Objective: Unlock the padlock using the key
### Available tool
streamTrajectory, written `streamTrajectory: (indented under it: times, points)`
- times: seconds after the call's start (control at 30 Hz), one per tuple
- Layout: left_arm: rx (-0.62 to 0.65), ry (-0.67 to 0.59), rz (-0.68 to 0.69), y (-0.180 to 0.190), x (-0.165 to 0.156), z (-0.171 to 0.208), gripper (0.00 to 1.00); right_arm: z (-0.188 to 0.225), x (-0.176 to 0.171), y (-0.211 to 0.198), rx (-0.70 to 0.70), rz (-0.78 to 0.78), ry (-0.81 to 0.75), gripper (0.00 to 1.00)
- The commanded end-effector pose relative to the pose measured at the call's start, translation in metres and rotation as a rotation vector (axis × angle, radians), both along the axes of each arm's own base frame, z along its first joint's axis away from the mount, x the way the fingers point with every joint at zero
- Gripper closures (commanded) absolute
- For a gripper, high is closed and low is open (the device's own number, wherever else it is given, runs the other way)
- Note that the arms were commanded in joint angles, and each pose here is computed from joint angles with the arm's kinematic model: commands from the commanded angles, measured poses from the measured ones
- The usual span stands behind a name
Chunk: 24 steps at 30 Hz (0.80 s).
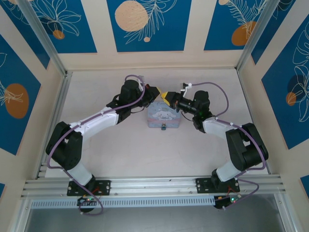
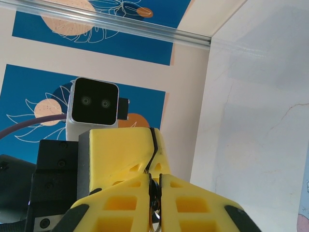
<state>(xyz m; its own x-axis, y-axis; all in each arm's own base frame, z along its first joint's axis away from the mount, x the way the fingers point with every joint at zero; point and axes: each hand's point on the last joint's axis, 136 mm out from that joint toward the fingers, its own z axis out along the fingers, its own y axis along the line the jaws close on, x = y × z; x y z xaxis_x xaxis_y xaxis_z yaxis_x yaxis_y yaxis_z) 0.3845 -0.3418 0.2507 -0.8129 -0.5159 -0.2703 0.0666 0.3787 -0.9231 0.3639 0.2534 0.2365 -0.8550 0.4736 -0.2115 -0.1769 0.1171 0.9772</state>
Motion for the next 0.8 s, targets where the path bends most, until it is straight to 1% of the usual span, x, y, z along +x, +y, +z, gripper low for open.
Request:
streamTrajectory:
  times: [0.0, 0.07, 0.17, 0.3, 0.77]
  points:
    - [-0.027, -0.076, 0.003, -0.0021, -0.0020, 0.0309, 1.00, 0.0009, -0.0051, 0.0006, 0.005, 0.013, -0.015, 0.89]
    - [-0.024, -0.074, 0.006, -0.0017, -0.0018, 0.0296, 1.00, 0.0019, -0.0056, 0.0005, 0.007, 0.014, -0.018, 0.87]
    - [-0.023, -0.075, 0.009, -0.0011, -0.0014, 0.0295, 1.00, 0.0011, -0.0071, 0.0007, 0.008, 0.019, -0.015, 0.82]
    - [-0.022, -0.075, 0.012, -0.0008, -0.0007, 0.0291, 1.00, 0.0001, -0.0082, 0.0008, 0.008, 0.022, -0.015, 0.79]
    - [-0.018, -0.075, 0.011, -0.0010, -0.0016, 0.0270, 1.00, 0.0005, -0.0072, 0.0026, 0.014, 0.024, -0.013, 0.82]
